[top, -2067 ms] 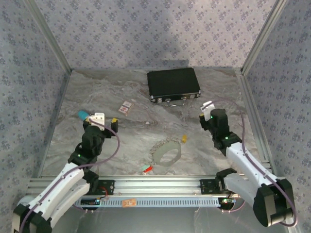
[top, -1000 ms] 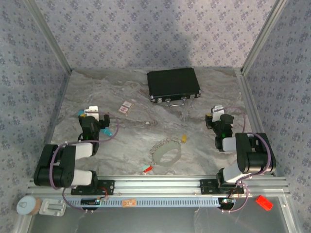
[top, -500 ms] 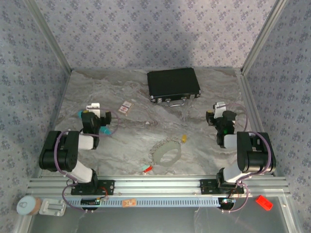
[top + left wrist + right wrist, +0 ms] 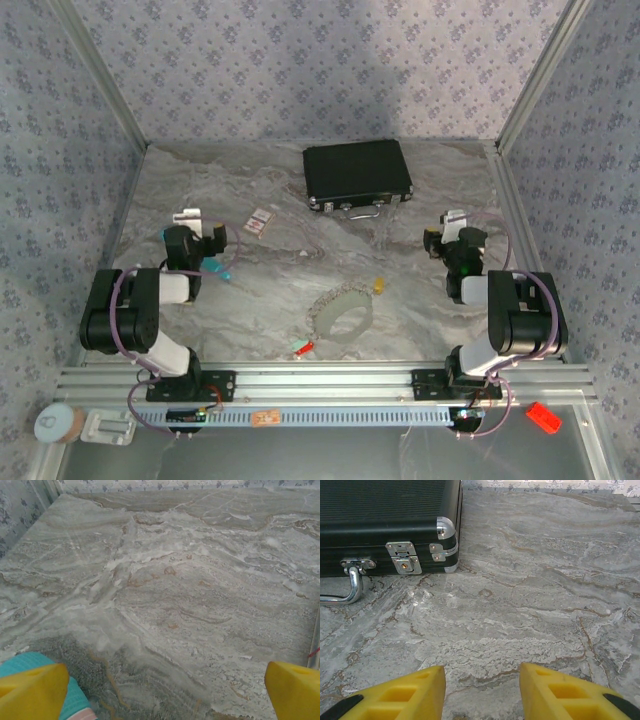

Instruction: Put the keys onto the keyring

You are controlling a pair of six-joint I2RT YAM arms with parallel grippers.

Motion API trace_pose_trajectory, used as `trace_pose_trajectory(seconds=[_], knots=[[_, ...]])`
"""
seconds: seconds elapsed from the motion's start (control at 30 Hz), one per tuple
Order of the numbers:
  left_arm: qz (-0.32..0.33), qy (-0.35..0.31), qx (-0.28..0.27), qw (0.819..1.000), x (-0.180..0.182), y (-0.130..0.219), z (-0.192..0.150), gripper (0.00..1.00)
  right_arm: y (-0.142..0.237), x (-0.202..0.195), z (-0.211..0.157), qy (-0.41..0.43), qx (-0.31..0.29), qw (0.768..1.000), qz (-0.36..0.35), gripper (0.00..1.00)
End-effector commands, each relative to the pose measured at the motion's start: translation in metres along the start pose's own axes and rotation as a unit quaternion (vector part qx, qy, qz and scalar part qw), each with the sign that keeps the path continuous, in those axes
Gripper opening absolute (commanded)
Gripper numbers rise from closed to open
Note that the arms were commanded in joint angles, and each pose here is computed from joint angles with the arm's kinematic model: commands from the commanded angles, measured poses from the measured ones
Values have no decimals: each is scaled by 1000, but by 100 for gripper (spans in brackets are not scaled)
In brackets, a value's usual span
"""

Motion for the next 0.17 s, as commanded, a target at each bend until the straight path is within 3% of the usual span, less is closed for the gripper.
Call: trace_pose_trajectory(seconds=[0.0, 0.1, 0.13], knots=[[-14, 11, 0, 1000, -3, -3, 6, 100, -4, -4, 1, -9, 4, 1000, -4, 46], [-14, 10, -2, 1000, -3, -3, 6, 100, -4, -4, 1, -10, 5, 1000, -4, 58], [-14, 10, -2, 1000, -3, -3, 6, 100, -4, -4, 1, -10, 5, 1000, -4, 94]])
Point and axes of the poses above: each hand's point on the last joint's axis, 136 mm out from that joint toward the fingers, its own y axis back along the fingers, its own x axis along the line the jaws close on, z = x × y, the point moved 3 cm from there along y, back along the fingers, and after that the axes turned 15 degrees about y, right-handed, at the moved point
